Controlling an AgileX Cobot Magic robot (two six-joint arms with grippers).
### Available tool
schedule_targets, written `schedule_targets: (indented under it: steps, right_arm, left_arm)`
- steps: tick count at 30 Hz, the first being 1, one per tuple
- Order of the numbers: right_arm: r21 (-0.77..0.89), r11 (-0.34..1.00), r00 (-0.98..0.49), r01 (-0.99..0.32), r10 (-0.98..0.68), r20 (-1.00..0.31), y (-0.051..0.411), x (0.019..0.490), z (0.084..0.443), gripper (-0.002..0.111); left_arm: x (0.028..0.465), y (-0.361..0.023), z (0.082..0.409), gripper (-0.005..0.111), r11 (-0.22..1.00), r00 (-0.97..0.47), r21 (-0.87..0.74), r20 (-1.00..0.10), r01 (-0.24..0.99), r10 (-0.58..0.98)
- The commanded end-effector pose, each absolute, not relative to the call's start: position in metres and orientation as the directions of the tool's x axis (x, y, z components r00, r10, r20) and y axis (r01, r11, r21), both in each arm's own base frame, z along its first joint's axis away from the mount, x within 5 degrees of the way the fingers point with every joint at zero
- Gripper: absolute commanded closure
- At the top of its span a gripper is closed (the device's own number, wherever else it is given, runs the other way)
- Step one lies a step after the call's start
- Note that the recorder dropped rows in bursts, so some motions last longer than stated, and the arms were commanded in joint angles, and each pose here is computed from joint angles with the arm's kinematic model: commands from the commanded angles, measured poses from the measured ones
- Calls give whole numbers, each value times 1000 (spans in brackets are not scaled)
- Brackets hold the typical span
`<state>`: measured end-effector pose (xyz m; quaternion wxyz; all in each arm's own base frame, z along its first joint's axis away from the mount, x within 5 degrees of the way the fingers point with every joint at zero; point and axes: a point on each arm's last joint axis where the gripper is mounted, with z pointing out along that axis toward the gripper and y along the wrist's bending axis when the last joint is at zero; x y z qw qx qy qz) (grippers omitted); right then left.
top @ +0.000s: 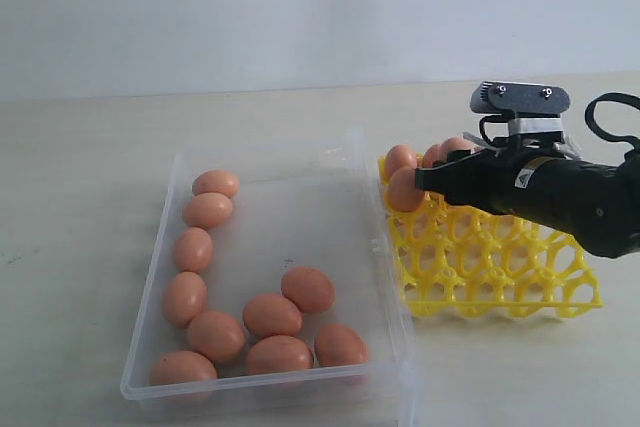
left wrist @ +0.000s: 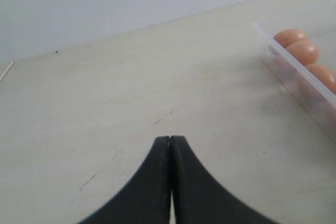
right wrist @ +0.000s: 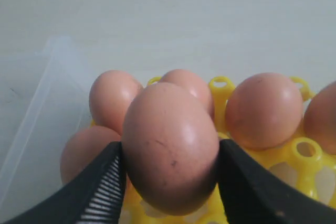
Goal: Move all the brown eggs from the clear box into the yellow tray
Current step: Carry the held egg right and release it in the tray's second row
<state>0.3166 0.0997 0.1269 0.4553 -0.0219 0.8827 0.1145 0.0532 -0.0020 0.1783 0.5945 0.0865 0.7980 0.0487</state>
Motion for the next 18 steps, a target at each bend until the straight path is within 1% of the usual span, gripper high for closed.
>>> schedule_targets:
  steps: [1, 4, 6, 7, 8, 10, 14, 16, 17, 18]
  right_arm:
    - [200, 965, -570, -169, 70, -819, 102, 318, 127, 94]
    - [197, 963, -567, -182, 61, -822, 103, 318, 127, 71]
    - [195, 963, -566, -187, 57, -822, 103, 318, 127, 58]
    - [194, 963, -566, -188, 55, -822, 103, 318, 127, 53]
    - [192, 963, -566, -189, 53, -823, 103, 318, 127, 50]
    - [185, 964, -575, -191, 43, -817, 103, 317, 127, 50]
    - [160, 966, -578, -205, 13, -816, 102, 315, 135, 52]
    - [131, 966, -572, -223, -21, -820, 101, 312, 147, 59]
    - [116, 966, -565, -230, -36, -824, 100, 310, 154, 65]
    - [92, 964, -554, -249, -64, -830, 100, 308, 167, 77]
  left_arm:
    - [53, -2, 180, 107, 981, -262, 177, -946, 80, 192]
    - [53, -2, 180, 107, 981, -262, 177, -946, 80, 192]
    - [53, -2, 180, 107, 981, -262, 177, -946, 80, 192]
    - [53, -2, 180, 107, 981, -262, 177, -946, 80, 192]
    - [53, -2, 180, 107, 981, -262, 177, -946, 80, 192]
    - [53, -2, 180, 107, 981, -262, 177, -946, 80, 192]
    - [53, -2, 180, 107, 981, -262, 177, -946, 80, 192]
    - [53, -2, 180, 107, 981, -262, 177, -946, 80, 192]
    - [53, -2, 180, 107, 981, -262, 177, -946, 80, 192]
    - [53, -2, 180, 107, 981, -262, 177, -946, 80, 192]
